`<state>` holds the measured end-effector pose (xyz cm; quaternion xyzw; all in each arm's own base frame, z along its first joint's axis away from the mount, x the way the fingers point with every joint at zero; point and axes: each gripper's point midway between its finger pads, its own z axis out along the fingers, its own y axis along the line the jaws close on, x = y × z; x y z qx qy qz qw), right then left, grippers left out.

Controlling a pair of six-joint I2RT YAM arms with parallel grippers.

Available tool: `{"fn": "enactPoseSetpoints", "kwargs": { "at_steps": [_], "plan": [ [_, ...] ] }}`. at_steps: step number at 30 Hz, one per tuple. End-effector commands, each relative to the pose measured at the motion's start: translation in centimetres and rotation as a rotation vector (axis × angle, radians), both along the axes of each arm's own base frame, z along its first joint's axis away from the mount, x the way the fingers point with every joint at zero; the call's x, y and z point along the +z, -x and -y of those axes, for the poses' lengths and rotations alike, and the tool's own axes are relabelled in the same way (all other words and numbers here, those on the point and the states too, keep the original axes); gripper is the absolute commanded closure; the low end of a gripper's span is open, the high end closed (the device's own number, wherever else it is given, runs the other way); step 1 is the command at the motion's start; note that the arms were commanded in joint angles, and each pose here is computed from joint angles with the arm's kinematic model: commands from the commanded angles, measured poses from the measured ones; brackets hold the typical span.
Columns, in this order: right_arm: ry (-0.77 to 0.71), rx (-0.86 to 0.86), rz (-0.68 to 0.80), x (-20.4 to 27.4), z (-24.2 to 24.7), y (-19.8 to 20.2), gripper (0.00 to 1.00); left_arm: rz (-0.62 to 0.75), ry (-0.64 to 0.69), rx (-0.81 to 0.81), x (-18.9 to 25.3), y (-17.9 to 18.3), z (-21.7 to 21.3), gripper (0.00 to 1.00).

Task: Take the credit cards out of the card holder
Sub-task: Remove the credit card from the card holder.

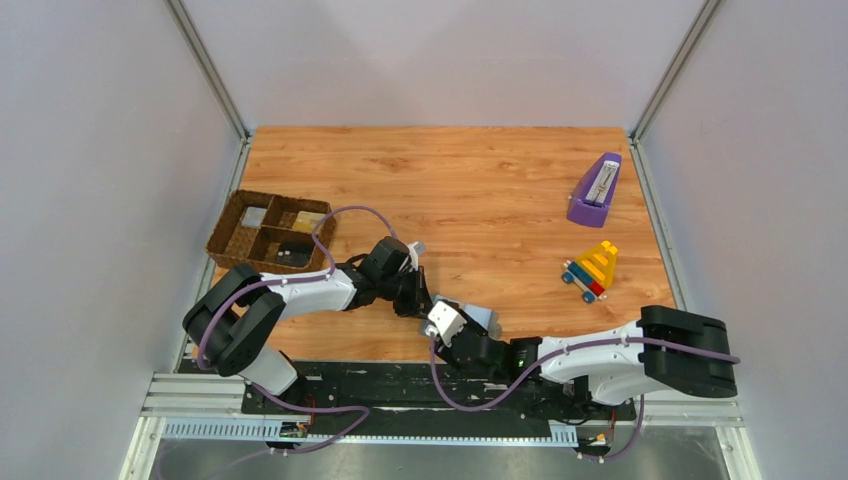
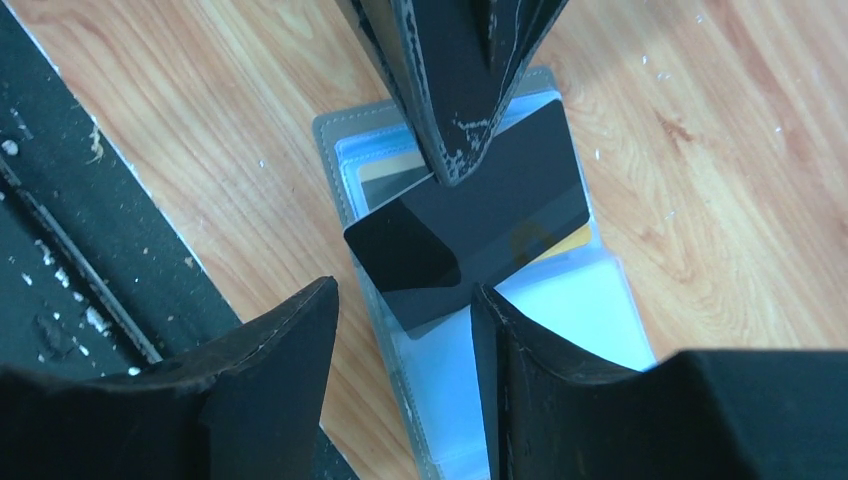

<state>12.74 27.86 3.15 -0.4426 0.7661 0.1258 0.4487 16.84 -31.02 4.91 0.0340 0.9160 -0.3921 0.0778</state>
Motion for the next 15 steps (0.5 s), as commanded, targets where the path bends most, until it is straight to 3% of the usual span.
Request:
{"fn": "enactPoseSetpoints", "kwargs": {
  "at_steps": [1,9,15],
  "plan": [
    [-0.064,-0.052,0.096,2.59,-2.07,-1.22,0.47,0.024,0.036,0.014,1.46,-0.63,0.46,1.0],
    [-0.026,-0.066,0.123,2.1,-2.74,-1.19,0.53,0.011,0.041,0.023,1.61,-0.57,0.53,1.0],
    [-0.028,-0.081,0.13,2.43,-3.02,-1.16,0.7,0.003,0.033,0.036,1.72,-0.51,0.33,1.0]
  ]
}}
